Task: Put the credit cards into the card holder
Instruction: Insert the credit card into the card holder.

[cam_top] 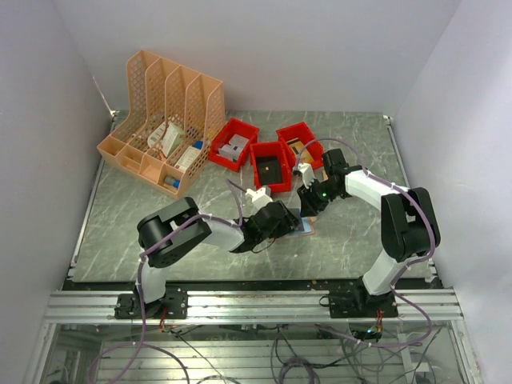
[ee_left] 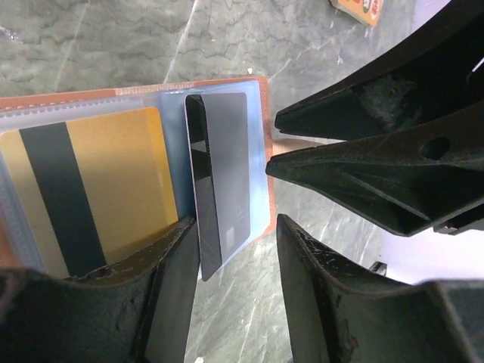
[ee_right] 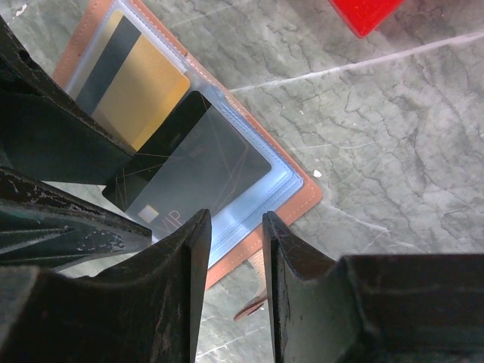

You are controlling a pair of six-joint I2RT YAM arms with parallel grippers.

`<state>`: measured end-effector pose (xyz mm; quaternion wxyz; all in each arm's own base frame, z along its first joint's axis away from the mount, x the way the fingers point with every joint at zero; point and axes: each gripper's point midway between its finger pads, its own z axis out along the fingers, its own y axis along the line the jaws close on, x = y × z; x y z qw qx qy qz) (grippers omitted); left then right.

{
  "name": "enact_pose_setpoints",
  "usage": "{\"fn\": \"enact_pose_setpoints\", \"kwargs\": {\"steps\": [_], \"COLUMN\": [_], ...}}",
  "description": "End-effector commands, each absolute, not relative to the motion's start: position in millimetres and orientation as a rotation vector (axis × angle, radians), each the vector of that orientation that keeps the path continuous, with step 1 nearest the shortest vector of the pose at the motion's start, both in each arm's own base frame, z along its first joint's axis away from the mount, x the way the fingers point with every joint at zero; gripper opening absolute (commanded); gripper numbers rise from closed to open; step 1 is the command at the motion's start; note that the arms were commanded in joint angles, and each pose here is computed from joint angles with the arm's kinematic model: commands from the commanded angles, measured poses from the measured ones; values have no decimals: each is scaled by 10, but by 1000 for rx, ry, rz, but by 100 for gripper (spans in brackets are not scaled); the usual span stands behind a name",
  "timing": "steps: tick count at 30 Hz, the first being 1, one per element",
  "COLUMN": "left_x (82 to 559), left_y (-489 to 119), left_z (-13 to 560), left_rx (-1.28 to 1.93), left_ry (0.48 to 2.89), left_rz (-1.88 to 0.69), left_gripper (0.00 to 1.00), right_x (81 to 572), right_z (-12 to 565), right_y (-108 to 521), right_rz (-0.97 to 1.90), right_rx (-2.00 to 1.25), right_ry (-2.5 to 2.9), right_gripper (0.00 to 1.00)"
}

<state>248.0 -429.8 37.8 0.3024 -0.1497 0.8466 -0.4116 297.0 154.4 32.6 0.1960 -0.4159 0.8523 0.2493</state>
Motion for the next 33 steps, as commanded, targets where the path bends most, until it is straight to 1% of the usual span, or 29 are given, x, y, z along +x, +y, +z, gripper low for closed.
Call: {"fn": "enact_pose_setpoints", "kwargs": {"steps": [1, 6, 10, 15, 22, 26, 33], "left_x": [2415, 2443, 2478, 2477, 2495, 2479, 2519], "left_y": [-4073, -4100, -4113, -4171, -4126, -4138, -4176], "left_z": [102, 185, 220, 191, 161, 161, 360], "left_rx": [-322, -219, -59, 63, 147, 174, 191], "left_ry": [2379, 2408, 2430, 2470, 2493, 2499, 2457], "left_rz": [-838, -757, -655, -594, -498, -499, -527], "left_gripper": [56, 57, 64, 65, 67, 67, 69], "right_x": [2997, 3007, 2998, 3002, 3006, 3005, 2998], "right_z": [335, 353, 355, 362, 373, 376, 368], "right_y": [1507, 1491, 1496, 1490, 1474, 1475, 1480], "right_rz": [683, 695, 713, 723, 742, 750, 758], "right_rx": [-1136, -1115, -1112, -1101, -1079, -1076, -1075], "right_ry": [2396, 2395, 2395, 2395, 2399, 2397, 2399], "right_gripper": [33, 33, 33, 33, 33, 33, 33]}}
